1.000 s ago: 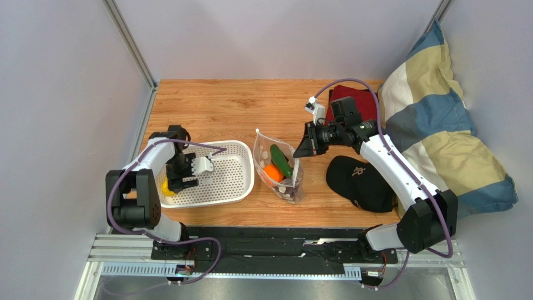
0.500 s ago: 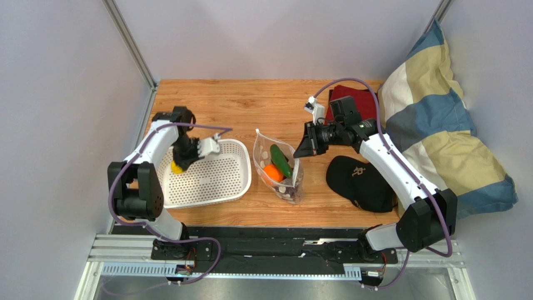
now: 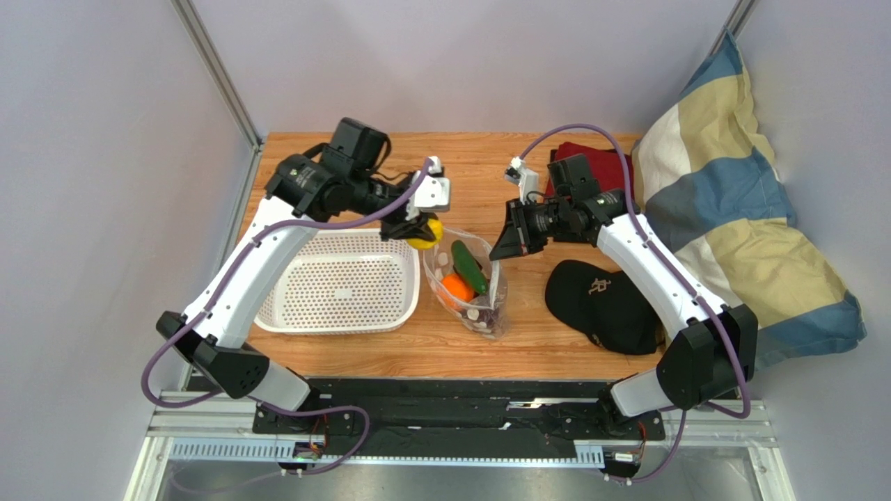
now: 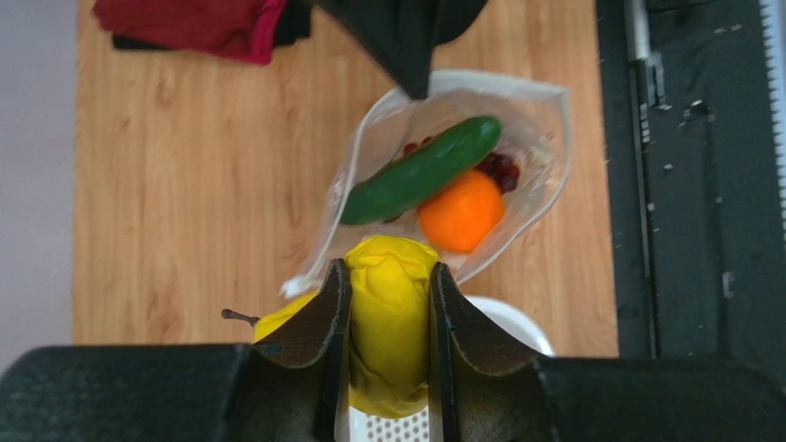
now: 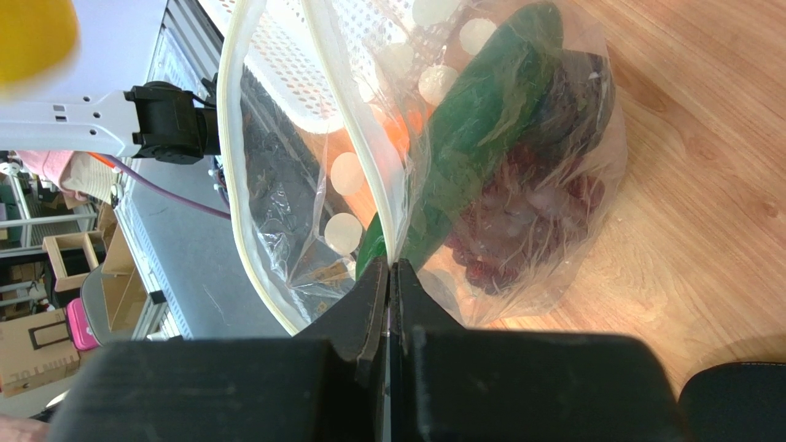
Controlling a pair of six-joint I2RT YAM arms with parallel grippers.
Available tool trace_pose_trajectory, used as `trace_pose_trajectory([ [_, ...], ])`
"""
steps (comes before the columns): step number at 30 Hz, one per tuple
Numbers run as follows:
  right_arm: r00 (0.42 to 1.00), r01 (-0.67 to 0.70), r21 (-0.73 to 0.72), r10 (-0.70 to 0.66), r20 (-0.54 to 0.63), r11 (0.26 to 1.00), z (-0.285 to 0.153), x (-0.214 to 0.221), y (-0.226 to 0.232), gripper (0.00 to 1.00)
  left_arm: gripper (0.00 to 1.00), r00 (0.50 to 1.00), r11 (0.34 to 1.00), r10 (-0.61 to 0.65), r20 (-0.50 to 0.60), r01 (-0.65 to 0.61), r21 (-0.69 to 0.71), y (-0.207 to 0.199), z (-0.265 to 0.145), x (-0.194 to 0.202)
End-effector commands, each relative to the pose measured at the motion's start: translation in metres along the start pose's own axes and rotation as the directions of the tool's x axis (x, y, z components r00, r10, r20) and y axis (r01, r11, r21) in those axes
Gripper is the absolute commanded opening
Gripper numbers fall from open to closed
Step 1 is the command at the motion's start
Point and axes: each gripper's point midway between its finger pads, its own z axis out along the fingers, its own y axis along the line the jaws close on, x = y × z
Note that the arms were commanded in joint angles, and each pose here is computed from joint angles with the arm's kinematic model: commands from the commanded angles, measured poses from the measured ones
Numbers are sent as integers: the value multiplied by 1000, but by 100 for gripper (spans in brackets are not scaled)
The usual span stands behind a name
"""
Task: Place the food in the zip-top bag and seal the zipper
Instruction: Place the fake fruit in the zipper food storage bag.
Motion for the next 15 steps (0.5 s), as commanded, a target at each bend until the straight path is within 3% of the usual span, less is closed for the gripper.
trace_pose_trajectory([
  [1, 997, 65, -23, -64, 43, 998, -7, -17, 10, 0, 0, 997, 992, -64, 47, 59, 108, -17, 39, -14],
  [3, 995, 88, -41, -86, 44, 995, -9, -16, 14, 0, 0, 999, 991, -49, 17, 47, 122, -20, 60, -12],
  [5, 994, 103, -48, -101, 41, 994, -9, -15, 15, 0, 6, 999, 991, -35, -27, 38, 125, -22, 74, -6],
  [6, 992, 121, -59, -120, 34, 991, -10, -12, 16, 0, 20, 998, 990, -39, -44, 44, 134, -22, 80, 0],
  [8, 988, 153, -70, -151, 33, 986, -12, -12, 19, 0, 39, 997, 991, -57, -60, 64, 120, -21, 84, 5],
  [9, 985, 171, -78, -170, 28, 982, -13, -10, 19, 0, 55, 997, 992, -61, -57, 67, 110, -19, 84, 6],
  [11, 982, 187, -84, -185, 28, 979, -15, -10, 19, 0, 73, 997, 991, -70, -8, 71, 110, -19, 83, 1],
  [12, 979, 204, -95, -202, 23, 974, -17, -8, 20, 0, 91, 992, 990, -120, 33, 118, 78, -13, 70, -5],
  [14, 974, 227, -98, -226, 19, 969, -21, -8, 18, 0, 99, 976, 988, -146, 164, 135, 76, -7, 52, -25],
  [15, 976, 216, -110, -218, -5, 970, -23, -2, 18, 0, 99, 956, 977, -215, 201, 209, 47, 5, 38, -24],
])
